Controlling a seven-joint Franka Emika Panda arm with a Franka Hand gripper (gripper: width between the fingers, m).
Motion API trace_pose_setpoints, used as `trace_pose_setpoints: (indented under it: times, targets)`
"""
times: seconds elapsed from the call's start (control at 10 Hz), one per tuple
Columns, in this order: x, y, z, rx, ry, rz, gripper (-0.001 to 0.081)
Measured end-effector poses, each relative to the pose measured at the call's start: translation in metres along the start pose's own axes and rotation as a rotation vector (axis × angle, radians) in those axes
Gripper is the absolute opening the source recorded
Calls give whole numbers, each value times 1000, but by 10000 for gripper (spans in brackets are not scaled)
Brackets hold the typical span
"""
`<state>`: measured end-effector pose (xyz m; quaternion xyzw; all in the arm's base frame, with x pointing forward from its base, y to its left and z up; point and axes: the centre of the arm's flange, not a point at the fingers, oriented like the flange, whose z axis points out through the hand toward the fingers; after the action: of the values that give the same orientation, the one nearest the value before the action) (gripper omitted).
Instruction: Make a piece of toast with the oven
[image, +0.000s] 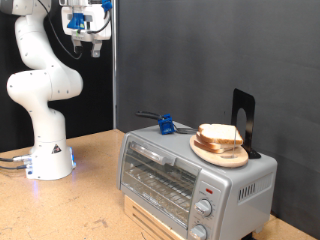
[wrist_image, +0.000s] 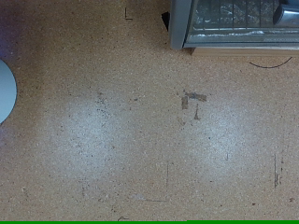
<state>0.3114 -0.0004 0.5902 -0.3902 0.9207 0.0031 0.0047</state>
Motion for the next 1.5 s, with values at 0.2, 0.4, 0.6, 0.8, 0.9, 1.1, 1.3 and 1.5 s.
trace_pose_setpoints:
  times: [0.2, 0.4, 0.6, 0.8, 0.9, 1.1, 1.3, 1.5]
  targets:
    - [-7, -5, 0, 24, -22, -176, 809]
    - [-27, -23, 4, 61, -18, -432, 809]
    - [-52, -43, 6, 91, 35, -648, 809]
    - [-50, -41, 7, 67, -10, -628, 809]
    - [-49, -43, 7, 42, -72, -728, 809]
    - [-46, -61, 10, 28, -123, -979, 809]
    - [-67, -86, 18, 21, -126, -1208, 808]
    - [-62, -83, 17, 32, -131, -1193, 808]
